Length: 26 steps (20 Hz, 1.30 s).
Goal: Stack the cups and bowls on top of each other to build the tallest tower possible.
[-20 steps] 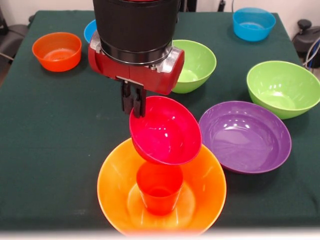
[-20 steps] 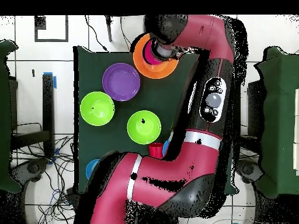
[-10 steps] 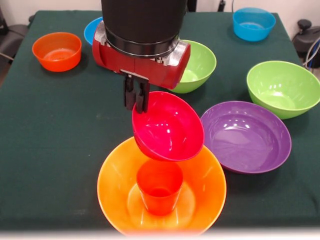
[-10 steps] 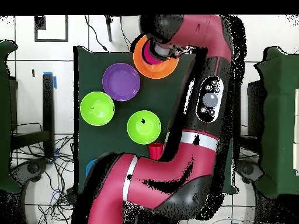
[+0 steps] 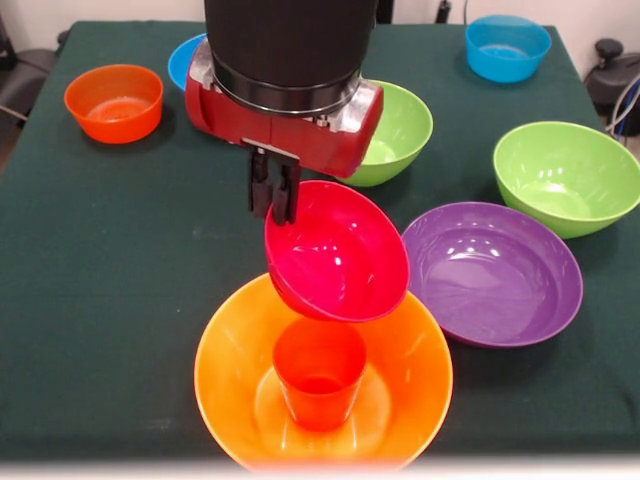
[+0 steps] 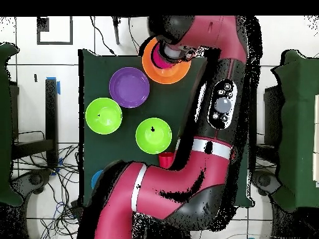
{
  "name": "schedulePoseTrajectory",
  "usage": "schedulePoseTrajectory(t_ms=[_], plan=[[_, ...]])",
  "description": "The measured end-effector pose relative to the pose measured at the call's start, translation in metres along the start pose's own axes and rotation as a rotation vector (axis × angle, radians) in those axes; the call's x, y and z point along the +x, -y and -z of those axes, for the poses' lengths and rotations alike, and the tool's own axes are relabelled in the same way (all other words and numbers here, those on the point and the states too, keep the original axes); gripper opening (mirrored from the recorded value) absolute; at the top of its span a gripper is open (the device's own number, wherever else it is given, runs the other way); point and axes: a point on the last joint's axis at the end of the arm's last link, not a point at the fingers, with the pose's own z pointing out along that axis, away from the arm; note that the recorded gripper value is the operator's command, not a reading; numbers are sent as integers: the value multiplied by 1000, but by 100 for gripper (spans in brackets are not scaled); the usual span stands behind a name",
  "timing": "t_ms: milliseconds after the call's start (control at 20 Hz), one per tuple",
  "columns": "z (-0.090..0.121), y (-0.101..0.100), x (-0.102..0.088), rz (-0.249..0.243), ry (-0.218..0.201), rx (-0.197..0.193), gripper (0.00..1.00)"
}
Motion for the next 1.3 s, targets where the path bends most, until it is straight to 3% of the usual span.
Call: schedulePoseTrajectory(t_ms=[250, 600, 1300], plan=[[-5, -4, 0, 3, -6, -4, 0], [-18, -6, -1, 13, -20, 23, 0], [-30, -21, -3, 18, -27, -11, 0]])
